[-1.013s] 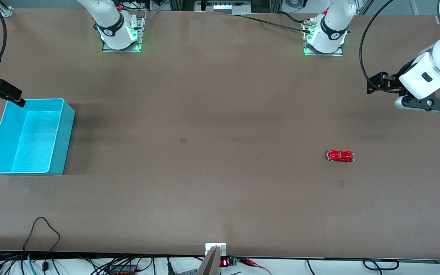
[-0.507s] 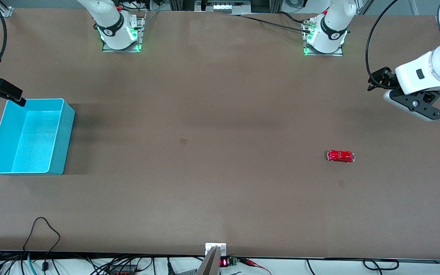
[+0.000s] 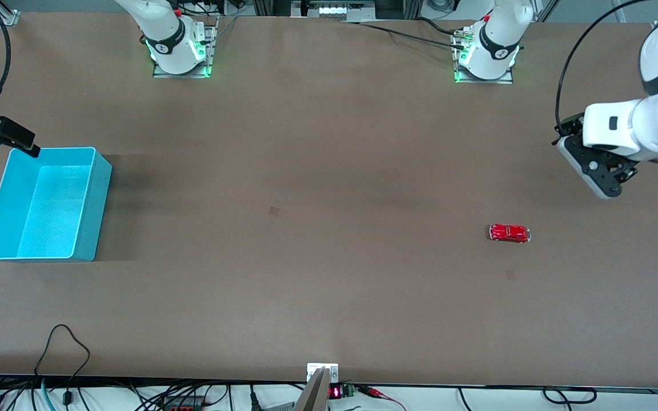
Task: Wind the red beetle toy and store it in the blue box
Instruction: 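Move the left gripper down over the red toy car, then close the left gripper on the red toy car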
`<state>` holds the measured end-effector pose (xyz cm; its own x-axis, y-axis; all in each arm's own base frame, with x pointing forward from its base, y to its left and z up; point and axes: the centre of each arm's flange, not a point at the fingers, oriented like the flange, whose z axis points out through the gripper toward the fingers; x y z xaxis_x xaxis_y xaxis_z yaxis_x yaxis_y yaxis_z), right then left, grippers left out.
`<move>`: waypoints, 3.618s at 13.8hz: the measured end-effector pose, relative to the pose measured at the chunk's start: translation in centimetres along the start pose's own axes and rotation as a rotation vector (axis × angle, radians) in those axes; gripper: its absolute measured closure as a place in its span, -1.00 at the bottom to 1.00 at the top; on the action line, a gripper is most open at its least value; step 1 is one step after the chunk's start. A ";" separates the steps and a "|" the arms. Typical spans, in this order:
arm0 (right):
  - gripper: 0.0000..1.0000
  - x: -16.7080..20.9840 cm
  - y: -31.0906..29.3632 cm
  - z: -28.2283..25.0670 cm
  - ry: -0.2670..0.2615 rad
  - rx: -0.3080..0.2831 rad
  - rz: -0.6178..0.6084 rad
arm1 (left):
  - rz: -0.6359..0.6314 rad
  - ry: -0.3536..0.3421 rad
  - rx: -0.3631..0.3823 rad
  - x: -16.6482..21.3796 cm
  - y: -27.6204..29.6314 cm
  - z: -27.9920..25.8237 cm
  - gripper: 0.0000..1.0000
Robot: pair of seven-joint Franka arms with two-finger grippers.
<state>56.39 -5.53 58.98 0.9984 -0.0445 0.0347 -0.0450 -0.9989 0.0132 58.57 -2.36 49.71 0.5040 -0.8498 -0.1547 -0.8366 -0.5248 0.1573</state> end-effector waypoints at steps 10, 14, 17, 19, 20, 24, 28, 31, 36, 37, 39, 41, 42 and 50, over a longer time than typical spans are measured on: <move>-1.00 0.0 0.0 0.0 -0.001 0.000 0.000 | 0.413 0.023 0.083 3.7 -6.7 15.5 -1.00; -1.00 0.0 0.0 0.0 -0.001 0.000 0.000 | 0.464 0.060 0.154 3.4 -6.4 19.9 -1.00; -1.00 0.0 0.0 0.0 -0.001 0.000 0.000 | 0.486 0.079 0.184 3.8 -6.4 22.6 -0.99; -1.00 0.0 0.0 0.0 -0.001 0.000 0.000 | 0.505 0.086 0.187 4.2 -6.7 24.8 -0.95; -1.00 0.0 0.0 0.0 -0.001 0.000 0.000 | 0.508 0.087 0.182 4.3 -6.9 25.8 -0.95; -1.00 0.0 0.0 0.0 -0.001 0.000 0.000 | 0.526 0.084 0.165 4.3 -7.0 27.6 -0.92; -1.00 0.0 0.0 0.0 -0.001 0.000 0.000 | 0.539 0.084 0.166 4.2 -7.1 27.7 -0.49; -1.00 0.0 0.0 0.0 -0.001 0.000 0.000 | 0.541 0.091 0.181 4.3 -7.3 27.7 -0.45; -1.00 0.0 0.0 0.0 -0.001 0.000 0.000 | 0.557 0.099 0.197 3.8 -8.1 29.0 -0.35; -1.00 0.0 0.0 0.0 -0.001 0.000 0.000 | 0.561 0.099 0.199 3.8 -8.1 29.0 -0.35; -1.00 0.0 0.0 0.0 -0.001 0.000 0.000 | 0.565 0.099 0.197 3.8 -8.1 29.2 -0.06; -1.00 0.0 0.0 0.0 -0.001 0.000 0.000 | 0.568 0.097 0.193 3.8 -8.1 29.2 0.06; -1.00 0.0 0.0 0.0 -0.001 0.000 0.000 | 0.571 0.096 0.194 3.8 -8.1 29.0 0.15; -1.00 0.0 0.0 0.0 -0.001 0.000 0.000 | 0.571 0.096 0.195 3.7 -8.1 29.0 0.15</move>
<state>56.38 -5.54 58.95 0.9984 -0.0447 0.0333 -0.0452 -0.9989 0.0131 61.00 0.18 19.54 -0.0259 -0.9996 -0.0082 -0.9996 0.0259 0.0064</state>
